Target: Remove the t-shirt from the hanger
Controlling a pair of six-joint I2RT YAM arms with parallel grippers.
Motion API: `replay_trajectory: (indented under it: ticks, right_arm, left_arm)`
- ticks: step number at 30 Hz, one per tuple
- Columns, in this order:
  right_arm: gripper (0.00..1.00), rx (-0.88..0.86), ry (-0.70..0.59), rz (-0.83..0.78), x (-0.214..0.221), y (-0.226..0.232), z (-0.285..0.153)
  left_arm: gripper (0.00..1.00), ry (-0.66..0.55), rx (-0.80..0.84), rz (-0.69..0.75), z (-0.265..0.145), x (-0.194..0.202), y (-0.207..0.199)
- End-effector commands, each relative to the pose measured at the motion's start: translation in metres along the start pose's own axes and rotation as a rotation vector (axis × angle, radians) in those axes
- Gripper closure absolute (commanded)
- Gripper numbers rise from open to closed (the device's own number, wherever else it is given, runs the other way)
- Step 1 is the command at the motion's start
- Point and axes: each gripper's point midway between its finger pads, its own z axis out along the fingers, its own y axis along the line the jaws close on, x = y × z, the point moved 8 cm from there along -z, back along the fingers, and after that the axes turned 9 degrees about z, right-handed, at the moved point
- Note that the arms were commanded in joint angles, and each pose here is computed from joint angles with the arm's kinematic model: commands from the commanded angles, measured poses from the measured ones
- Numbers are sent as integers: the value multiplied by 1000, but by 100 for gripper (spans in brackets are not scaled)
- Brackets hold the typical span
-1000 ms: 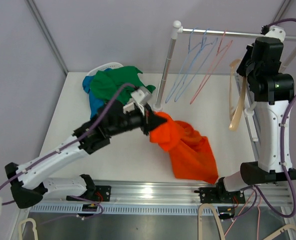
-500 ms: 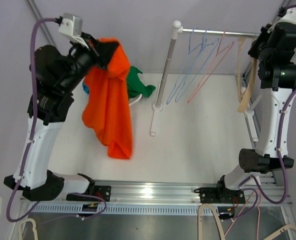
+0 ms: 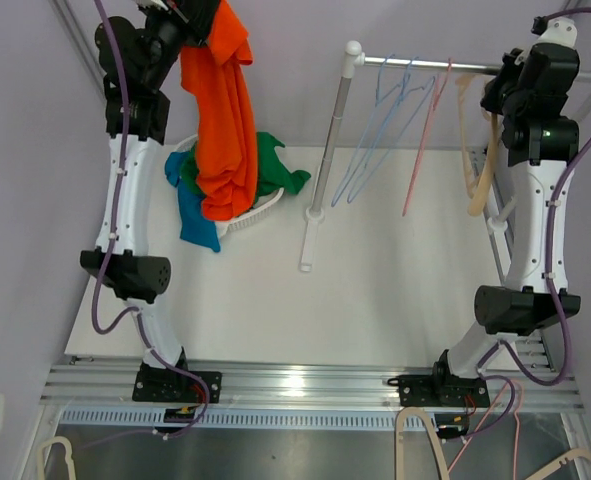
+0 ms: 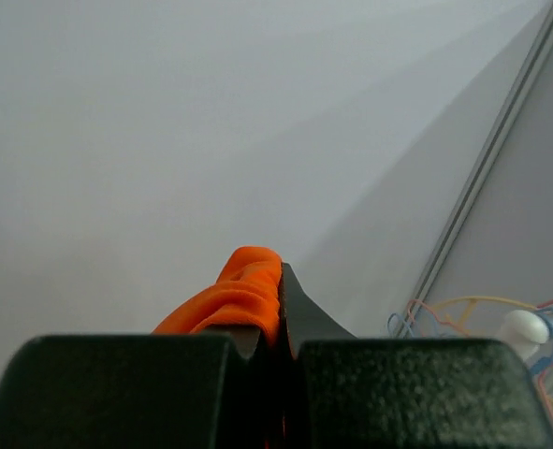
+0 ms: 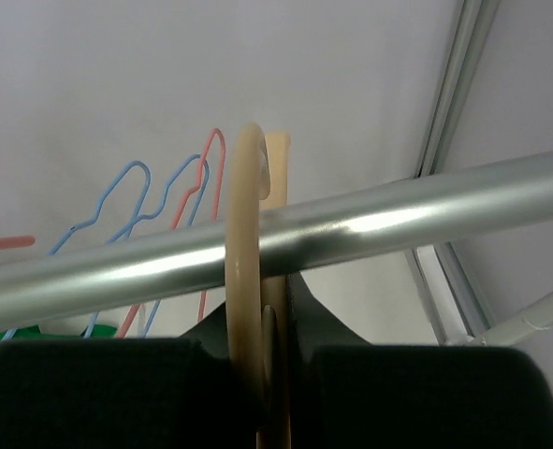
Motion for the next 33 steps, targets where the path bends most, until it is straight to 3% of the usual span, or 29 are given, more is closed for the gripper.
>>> replay_trajectory:
  ticks: [1,6,7,9,13,14,16,17,20,21,22,26,27,28,29,31,33]
  right_arm:
    - [100,-15,-28,-7,-7,2,13]
    - [100,-1,25,4,10,-1,21]
    - [100,-14,25,7,10,0,19]
    - [100,-8,44,16,17,-2,18]
    - [100,-14,35,29,19,-2,6]
    - [99,-19,21,33,15,-1,-1]
    - [98,-17,23,34,14,-1,-7]
    - [98,-22,13,33,11,0,-13]
    - [98,-7,6,29,7,-2,-23]
    - [98,-9,-4,33,4,-2,-30]
    - [97,-8,3,34,5,-2,-33]
    - [96,-37,-5,44,4,0,-48]
    - [95,-50,-7,46,4,2,-50]
    - [95,-55,-18,52,2,2,-57]
    - [94,-54,-20,55,1,2,-59]
    - [87,-63,-26,61,-1,4,-67]
    - [52,-68,-29,64,-2,5,-71]
  left_arm:
    - [99,-72,57,-36,6,-4,5]
    - [99,140,-80,-151,3,82,45]
    - [99,261,-145,-197,-8,121,55]
    - [99,377,-318,-239,-25,157,72]
    - [99,676,-478,-399,-82,248,75]
    - [99,663,-501,-451,-96,262,71]
    - [99,630,-518,-509,-109,270,70]
    - [99,681,-584,-575,-134,297,69]
    - [99,681,-745,-578,-148,297,78]
    - [99,766,-840,-584,-163,307,79]
    - [99,774,-883,-577,-161,306,83]
    - [99,971,-999,-543,-163,344,101]
    - [99,913,-994,-526,-130,319,110]
    - [99,1096,-1052,-528,-150,359,114]
    - [99,1157,-1038,-508,-151,368,117]
    - [99,1161,-1039,-498,-134,371,127]
    - [99,1157,-1032,-500,-133,371,127]
